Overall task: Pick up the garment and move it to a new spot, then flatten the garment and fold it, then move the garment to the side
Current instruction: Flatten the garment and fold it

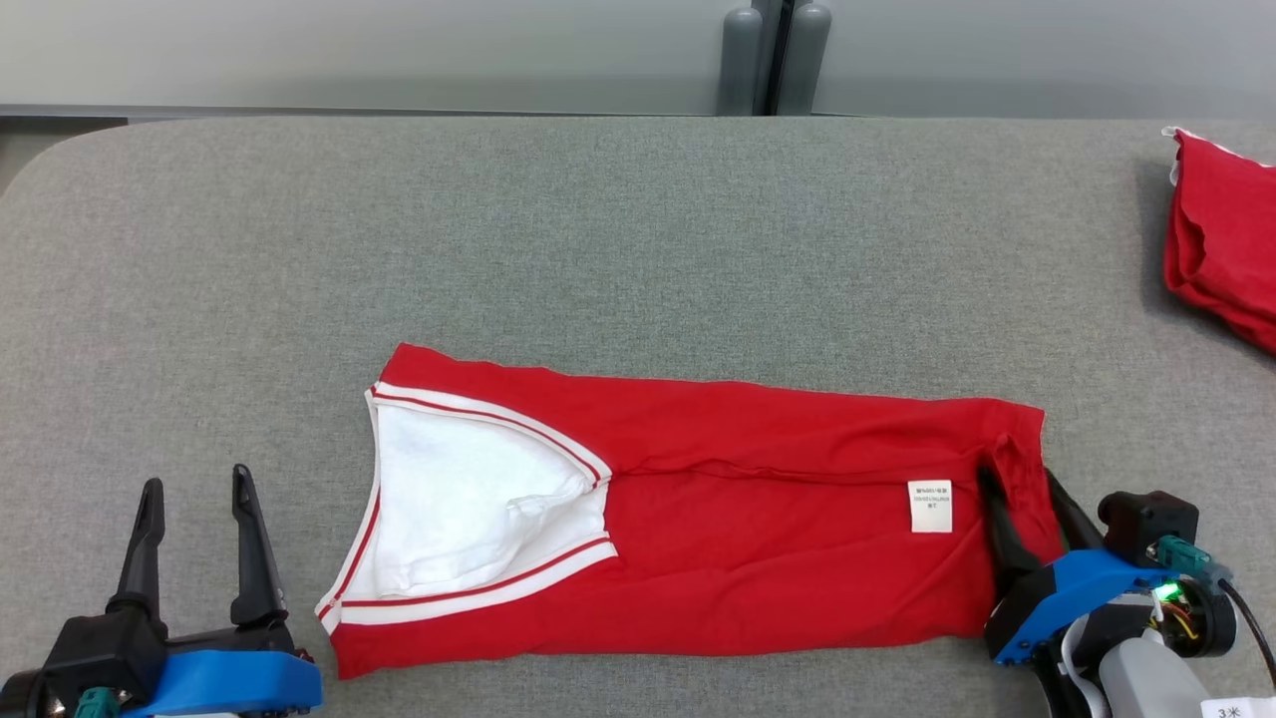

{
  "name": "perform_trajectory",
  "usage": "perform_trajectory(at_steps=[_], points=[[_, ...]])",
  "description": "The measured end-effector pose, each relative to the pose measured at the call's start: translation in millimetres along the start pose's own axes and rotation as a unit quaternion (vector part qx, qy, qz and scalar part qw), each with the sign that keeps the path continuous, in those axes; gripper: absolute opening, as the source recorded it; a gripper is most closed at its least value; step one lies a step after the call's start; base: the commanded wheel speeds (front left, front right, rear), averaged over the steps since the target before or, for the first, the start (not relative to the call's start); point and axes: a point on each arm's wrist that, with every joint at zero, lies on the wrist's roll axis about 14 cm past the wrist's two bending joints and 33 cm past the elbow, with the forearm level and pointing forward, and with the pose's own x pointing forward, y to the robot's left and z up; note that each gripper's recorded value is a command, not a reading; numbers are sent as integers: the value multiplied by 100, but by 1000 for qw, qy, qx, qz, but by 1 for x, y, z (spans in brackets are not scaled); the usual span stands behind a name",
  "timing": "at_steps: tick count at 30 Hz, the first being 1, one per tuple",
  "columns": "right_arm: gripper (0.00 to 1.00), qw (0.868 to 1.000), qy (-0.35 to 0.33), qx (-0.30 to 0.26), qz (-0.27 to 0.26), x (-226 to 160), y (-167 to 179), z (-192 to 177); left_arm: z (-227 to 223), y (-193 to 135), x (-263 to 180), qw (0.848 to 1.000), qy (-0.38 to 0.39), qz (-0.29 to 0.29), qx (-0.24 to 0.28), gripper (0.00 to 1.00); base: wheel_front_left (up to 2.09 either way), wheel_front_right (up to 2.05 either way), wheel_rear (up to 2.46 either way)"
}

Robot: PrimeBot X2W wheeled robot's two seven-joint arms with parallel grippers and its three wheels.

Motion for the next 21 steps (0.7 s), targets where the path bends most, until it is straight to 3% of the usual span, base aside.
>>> perform_trajectory(at_steps=[2, 9, 17, 21], points=[[0, 1000, -3, 6, 3, -1, 3, -1, -1, 0, 0, 1000, 3, 0, 4, 100, 0, 0, 0], [0, 999, -19, 31, -1, -7, 3, 2, 1, -4, 1, 1000, -1, -5, 8, 100, 0, 0, 0], [0, 994, -66, 15, -87, -22, -77, 42, 8, -12, -3, 1000, -12, -17, 12, 100, 0, 0, 0], [0, 992, -65, -3, -107, -29, -97, 53, 12, -15, -3, 1000, -17, -21, 11, 100, 0, 0, 0]])
